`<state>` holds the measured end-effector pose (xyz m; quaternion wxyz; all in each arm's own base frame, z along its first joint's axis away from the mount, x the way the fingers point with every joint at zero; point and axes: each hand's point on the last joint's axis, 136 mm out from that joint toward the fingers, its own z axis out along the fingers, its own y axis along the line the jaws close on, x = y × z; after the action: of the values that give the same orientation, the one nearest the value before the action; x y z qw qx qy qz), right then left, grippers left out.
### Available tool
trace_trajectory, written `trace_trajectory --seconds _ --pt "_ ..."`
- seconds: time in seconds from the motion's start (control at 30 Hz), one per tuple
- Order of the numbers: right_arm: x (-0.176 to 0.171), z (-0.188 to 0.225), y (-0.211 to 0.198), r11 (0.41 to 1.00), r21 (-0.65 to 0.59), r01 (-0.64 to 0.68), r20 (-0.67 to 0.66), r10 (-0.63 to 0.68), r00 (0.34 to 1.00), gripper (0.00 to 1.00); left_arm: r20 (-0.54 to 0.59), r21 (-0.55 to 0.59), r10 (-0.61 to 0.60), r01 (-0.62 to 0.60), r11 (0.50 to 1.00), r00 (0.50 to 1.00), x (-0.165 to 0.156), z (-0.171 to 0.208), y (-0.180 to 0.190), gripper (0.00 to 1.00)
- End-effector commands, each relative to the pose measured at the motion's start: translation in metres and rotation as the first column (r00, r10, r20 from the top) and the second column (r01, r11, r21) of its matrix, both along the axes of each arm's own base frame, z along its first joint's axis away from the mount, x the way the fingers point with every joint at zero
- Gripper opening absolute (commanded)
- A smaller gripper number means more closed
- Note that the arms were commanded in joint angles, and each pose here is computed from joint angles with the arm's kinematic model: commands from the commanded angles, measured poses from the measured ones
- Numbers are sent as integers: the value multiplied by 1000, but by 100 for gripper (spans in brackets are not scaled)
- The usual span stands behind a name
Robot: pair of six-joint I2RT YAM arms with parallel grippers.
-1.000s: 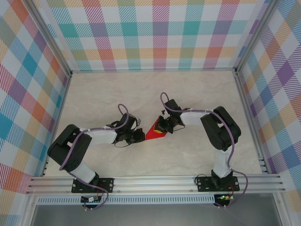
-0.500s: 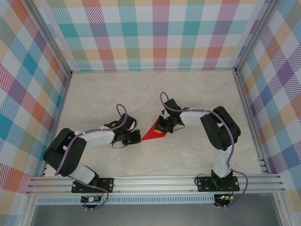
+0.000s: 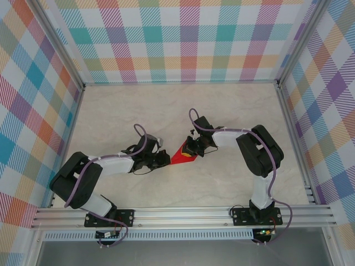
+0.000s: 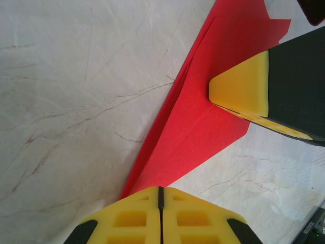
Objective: Fold a paper plane with a square sheet of paper (pick it up from the middle)
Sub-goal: Fold the wing for the third time at the center of the table.
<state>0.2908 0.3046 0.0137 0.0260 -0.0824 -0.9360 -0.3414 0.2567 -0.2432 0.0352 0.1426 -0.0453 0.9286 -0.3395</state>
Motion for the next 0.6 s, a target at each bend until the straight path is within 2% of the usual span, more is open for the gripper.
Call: trace_trajectory --seconds 0.0,0.37,0.57 --pt "-25 -61 -41 973 -227 38 -112 -65 992 5 14 -12 7 -7 1000 1000 11 3 -7 5" --pt "-21 -53 -35 981 -195 20 -84 -37 996 5 -39 125 44 -39 991 998 7 -27 13 3" --pt "-3 -8 -11 1000 -14 3 96 -2 995 6 -89 197 63 -45 979 994 -8 -47 30 1"
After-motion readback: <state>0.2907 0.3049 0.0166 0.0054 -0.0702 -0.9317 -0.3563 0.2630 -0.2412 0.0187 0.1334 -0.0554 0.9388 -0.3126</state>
